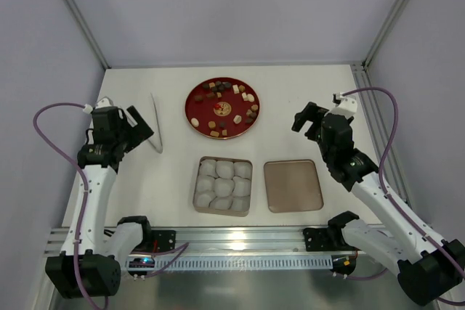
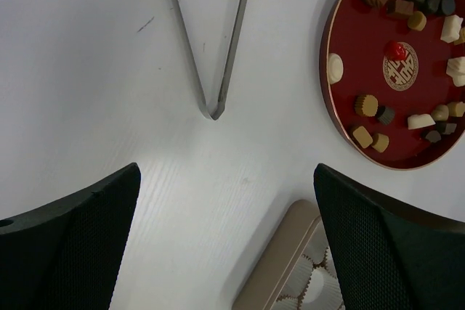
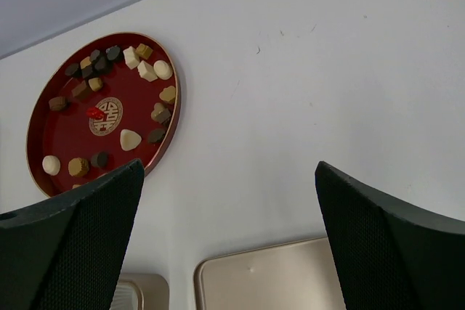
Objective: Pack the chocolate
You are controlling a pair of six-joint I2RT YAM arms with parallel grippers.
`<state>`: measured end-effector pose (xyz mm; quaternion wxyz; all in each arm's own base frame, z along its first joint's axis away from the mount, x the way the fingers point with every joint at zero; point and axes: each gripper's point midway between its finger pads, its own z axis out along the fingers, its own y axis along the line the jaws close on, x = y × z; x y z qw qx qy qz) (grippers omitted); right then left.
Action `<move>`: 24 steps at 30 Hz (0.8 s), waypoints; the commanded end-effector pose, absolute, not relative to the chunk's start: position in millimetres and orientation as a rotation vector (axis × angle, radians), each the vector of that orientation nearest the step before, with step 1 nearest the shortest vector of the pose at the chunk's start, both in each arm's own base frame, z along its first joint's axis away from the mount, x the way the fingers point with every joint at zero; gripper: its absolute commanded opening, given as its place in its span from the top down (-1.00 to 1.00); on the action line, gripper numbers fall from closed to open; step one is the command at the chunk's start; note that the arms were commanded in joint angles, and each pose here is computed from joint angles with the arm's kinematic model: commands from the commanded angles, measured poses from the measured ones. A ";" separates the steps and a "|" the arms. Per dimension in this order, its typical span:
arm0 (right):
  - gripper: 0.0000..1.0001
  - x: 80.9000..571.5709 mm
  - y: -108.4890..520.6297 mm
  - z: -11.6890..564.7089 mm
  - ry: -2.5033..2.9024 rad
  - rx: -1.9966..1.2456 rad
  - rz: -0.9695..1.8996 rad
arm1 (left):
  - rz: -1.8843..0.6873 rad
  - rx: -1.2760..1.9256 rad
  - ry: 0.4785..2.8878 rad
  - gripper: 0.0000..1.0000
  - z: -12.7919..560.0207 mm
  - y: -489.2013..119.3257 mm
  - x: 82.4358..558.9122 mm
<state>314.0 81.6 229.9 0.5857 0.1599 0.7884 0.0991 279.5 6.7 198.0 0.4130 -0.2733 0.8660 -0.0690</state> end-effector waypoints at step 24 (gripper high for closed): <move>-1.00 311.3 128.2 238.5 1.846 0.122 0.451 | 0.043 -0.802 2.318 -0.99 113.1 23.1 394.5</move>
